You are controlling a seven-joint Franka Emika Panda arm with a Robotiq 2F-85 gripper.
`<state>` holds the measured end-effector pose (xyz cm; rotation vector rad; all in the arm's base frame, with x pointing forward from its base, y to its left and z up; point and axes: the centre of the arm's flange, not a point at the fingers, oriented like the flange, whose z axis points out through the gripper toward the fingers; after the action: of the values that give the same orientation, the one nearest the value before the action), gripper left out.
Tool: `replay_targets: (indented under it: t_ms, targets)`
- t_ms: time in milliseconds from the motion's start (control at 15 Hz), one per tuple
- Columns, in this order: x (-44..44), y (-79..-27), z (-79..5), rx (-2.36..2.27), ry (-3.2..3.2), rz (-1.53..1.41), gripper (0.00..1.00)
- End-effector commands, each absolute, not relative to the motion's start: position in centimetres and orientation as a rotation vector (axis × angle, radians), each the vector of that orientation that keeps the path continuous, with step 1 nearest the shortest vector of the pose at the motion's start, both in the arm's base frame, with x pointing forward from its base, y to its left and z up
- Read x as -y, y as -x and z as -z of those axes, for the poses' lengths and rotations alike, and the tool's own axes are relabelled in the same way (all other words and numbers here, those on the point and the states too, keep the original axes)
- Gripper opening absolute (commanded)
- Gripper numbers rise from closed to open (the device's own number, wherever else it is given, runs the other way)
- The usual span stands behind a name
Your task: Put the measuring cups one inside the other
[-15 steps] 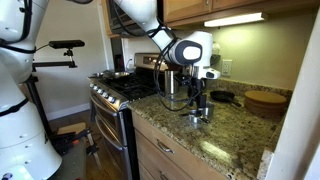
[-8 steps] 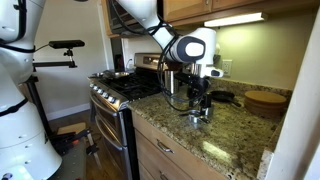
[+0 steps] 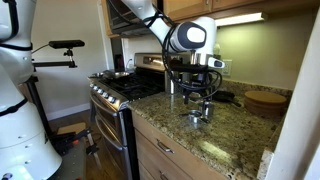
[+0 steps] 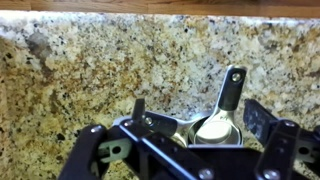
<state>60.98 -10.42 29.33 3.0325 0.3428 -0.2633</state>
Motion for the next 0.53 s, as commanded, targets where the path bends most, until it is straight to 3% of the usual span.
replay_targets:
  t_ms: [0, 467]
  targets:
    - [10.5, -58.7, -31.1, -0.639, -2.955, 0.320, 1.00]
    - [10.2, -60.3, -30.0, -0.653, -2.952, 0.315, 1.00]
